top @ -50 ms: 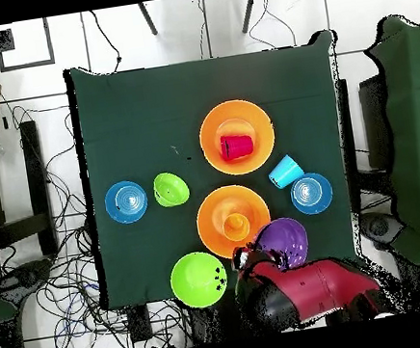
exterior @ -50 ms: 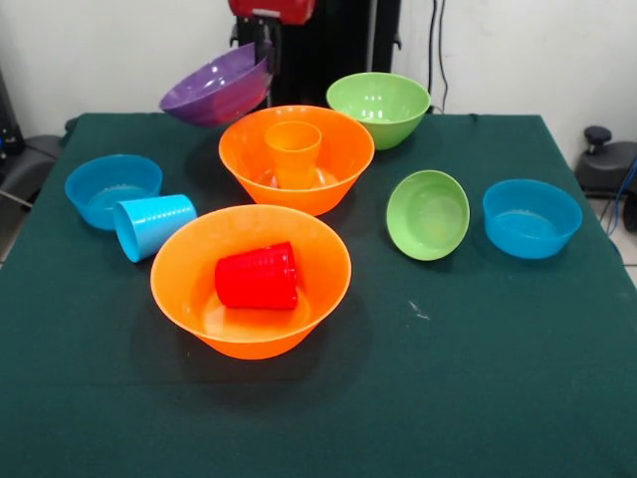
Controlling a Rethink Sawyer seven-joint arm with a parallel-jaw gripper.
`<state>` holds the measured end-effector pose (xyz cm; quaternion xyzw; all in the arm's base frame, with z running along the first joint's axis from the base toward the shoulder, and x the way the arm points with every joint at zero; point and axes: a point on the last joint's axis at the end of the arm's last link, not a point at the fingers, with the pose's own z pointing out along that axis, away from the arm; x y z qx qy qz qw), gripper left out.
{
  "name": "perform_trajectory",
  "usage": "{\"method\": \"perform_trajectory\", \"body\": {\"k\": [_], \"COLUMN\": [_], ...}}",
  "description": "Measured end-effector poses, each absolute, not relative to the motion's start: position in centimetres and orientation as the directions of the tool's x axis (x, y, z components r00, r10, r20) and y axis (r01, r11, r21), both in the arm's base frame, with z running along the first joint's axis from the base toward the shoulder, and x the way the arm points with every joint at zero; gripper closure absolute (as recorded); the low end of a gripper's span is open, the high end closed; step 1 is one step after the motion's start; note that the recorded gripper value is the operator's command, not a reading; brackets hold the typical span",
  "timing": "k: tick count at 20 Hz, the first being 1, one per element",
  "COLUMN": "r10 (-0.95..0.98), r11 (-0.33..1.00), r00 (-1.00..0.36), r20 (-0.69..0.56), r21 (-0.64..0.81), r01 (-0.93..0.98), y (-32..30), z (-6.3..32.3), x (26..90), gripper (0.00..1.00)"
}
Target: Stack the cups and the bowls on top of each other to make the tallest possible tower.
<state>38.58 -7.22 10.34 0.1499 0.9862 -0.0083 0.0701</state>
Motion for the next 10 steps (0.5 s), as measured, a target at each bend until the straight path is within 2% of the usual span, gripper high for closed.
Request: {"method": "perform_trajectory", "body": {"k": [6,10], "r10": [0.385,0.381], "r11": [0.922,0.923], "r00": [-0.915,-0.918], "r20": [-0.121,-0.109], "r21": [0.004,-0.006], "r01": [0.388,0.384], "y": [-8.0,-8.0], "z": [13.4,14.1], "x": [37.7,37.2], "gripper": [1.0,1.0]}}
